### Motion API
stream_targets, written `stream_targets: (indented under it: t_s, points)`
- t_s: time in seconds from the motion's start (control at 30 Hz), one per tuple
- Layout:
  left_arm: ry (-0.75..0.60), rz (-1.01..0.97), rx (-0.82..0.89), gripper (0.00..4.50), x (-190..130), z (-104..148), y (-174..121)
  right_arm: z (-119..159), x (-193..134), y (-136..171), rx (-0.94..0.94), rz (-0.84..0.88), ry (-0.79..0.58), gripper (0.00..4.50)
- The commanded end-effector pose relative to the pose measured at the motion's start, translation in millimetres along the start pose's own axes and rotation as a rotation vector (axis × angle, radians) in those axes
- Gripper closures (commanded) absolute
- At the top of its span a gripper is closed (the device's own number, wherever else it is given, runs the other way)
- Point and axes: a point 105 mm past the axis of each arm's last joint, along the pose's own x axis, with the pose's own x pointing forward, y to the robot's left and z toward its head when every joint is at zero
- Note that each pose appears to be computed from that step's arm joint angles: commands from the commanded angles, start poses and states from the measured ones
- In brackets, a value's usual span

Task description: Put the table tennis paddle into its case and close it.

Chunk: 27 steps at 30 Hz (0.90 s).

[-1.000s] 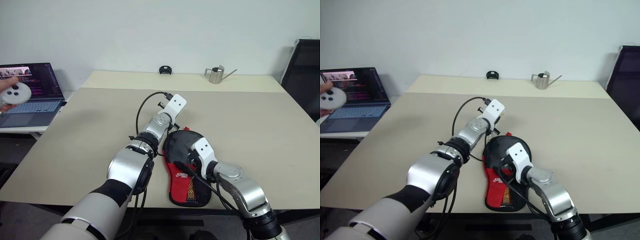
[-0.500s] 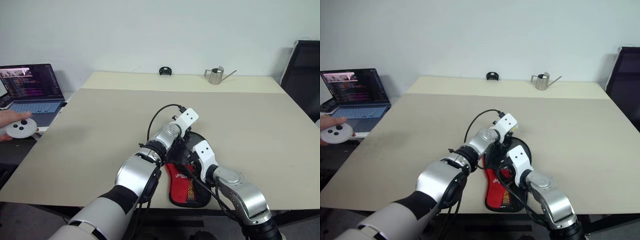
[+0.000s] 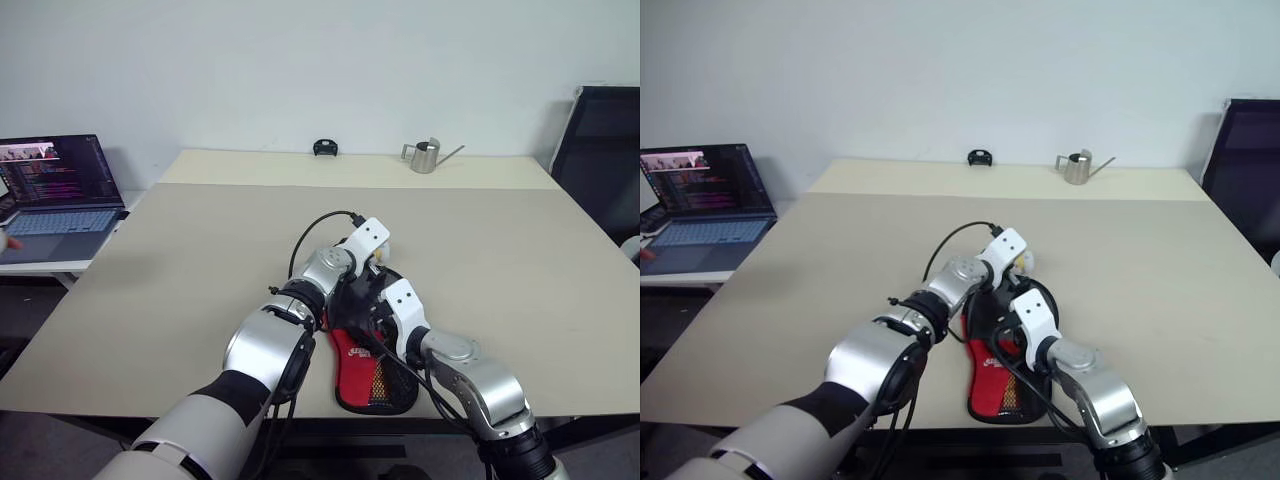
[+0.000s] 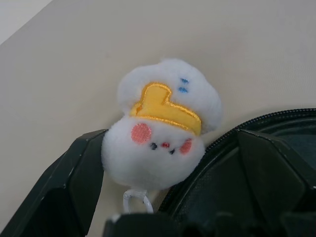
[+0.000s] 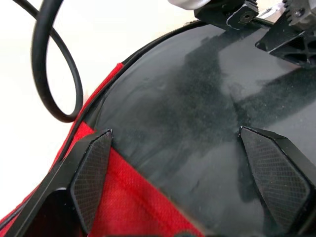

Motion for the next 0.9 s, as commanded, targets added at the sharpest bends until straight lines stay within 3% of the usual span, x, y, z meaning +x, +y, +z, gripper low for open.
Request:
stream_targets:
  t_s: [0.03, 0.3, 0.47, 0.6, 0.7, 0.9]
  points:
    - [-0.089, 0.004, 0.006, 0.08, -8.6, 26.4, 17.7, -32.9, 7.4, -2.6, 0.046, 0.012, 0.122, 0.0]
    - [-0.136, 0.019, 0.117, 0.08, -34.7, 27.5, 58.5, -32.2, 0.1, -16.8, 0.049, -0.011, 0.109, 0.0]
    - [-0.189, -0.049, 0.02, 0.08, -62.1, 11.8, 82.9, -35.9, -9.1, -16.2, 0.039, 0.016, 0.12, 0.0]
    - [-0.301, -0.225, -0.059, 0.08, -89.4, 5.6, 83.9, -28.2, -17.7, -20.2, 0.031, 0.04, 0.094, 0.0]
    - [-0.32, -0.321, -0.077, 0.08, -111.8, -13.3, 82.8, -20.4, -25.9, -23.8, 0.027, 0.076, 0.072, 0.0]
    - [-0.335, -0.481, -0.061, 0.08, -143.4, -31.0, 45.8, 2.0, -41.9, -24.6, 0.014, 0.168, 0.007, 0.0]
